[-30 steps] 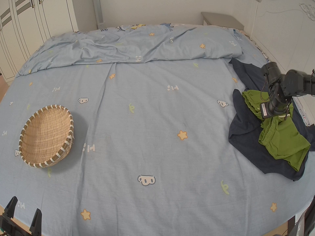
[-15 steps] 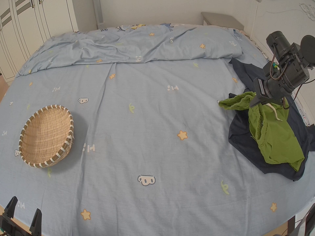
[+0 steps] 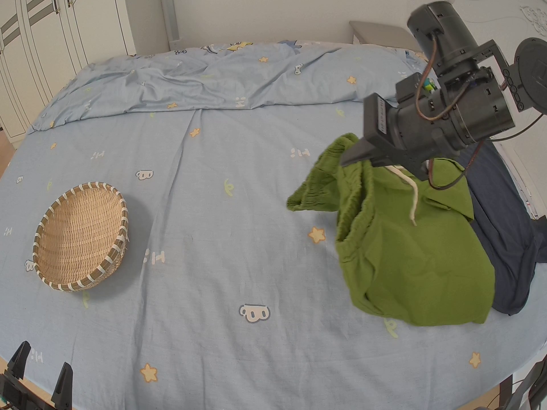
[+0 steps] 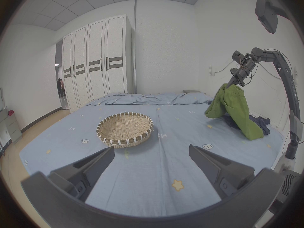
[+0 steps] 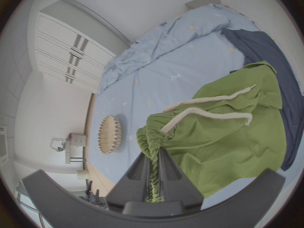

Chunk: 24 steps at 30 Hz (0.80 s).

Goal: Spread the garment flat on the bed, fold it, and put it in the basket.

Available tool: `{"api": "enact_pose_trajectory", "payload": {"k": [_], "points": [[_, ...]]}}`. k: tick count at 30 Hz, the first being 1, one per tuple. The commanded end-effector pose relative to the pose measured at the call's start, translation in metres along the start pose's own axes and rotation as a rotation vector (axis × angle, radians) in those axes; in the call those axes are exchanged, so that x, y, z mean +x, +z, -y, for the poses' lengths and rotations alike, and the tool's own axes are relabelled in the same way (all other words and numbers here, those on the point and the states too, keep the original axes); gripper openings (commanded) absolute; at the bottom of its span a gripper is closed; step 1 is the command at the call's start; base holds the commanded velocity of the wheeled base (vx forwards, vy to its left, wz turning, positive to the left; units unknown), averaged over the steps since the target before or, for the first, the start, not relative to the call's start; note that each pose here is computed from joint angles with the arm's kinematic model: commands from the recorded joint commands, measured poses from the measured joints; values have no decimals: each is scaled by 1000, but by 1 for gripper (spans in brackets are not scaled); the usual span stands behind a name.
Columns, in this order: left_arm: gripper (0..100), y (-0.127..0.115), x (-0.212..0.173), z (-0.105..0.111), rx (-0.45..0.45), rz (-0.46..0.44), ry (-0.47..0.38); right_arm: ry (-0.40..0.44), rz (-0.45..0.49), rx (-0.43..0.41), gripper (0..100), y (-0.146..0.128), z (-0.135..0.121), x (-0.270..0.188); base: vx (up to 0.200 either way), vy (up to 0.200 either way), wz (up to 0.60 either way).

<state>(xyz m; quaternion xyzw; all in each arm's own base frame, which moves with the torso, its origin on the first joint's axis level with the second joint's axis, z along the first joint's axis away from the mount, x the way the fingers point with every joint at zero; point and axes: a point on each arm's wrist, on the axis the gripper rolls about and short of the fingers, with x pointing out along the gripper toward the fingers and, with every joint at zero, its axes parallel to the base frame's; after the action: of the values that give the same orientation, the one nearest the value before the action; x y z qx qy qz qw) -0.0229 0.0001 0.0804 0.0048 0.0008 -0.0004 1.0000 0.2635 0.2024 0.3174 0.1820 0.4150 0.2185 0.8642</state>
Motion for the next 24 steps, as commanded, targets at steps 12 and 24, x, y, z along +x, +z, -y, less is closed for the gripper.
{"api": "enact_pose_trajectory", "payload": {"k": [12,24], "points": [[100,-5,1,0,0,-11,-1,18,-176,-160,0,-90,-78,103,0,0,0],[100,-5,1,0,0,-11,-1,-8,-202,-167,100,-95,-75,118,0,0,0]]}}
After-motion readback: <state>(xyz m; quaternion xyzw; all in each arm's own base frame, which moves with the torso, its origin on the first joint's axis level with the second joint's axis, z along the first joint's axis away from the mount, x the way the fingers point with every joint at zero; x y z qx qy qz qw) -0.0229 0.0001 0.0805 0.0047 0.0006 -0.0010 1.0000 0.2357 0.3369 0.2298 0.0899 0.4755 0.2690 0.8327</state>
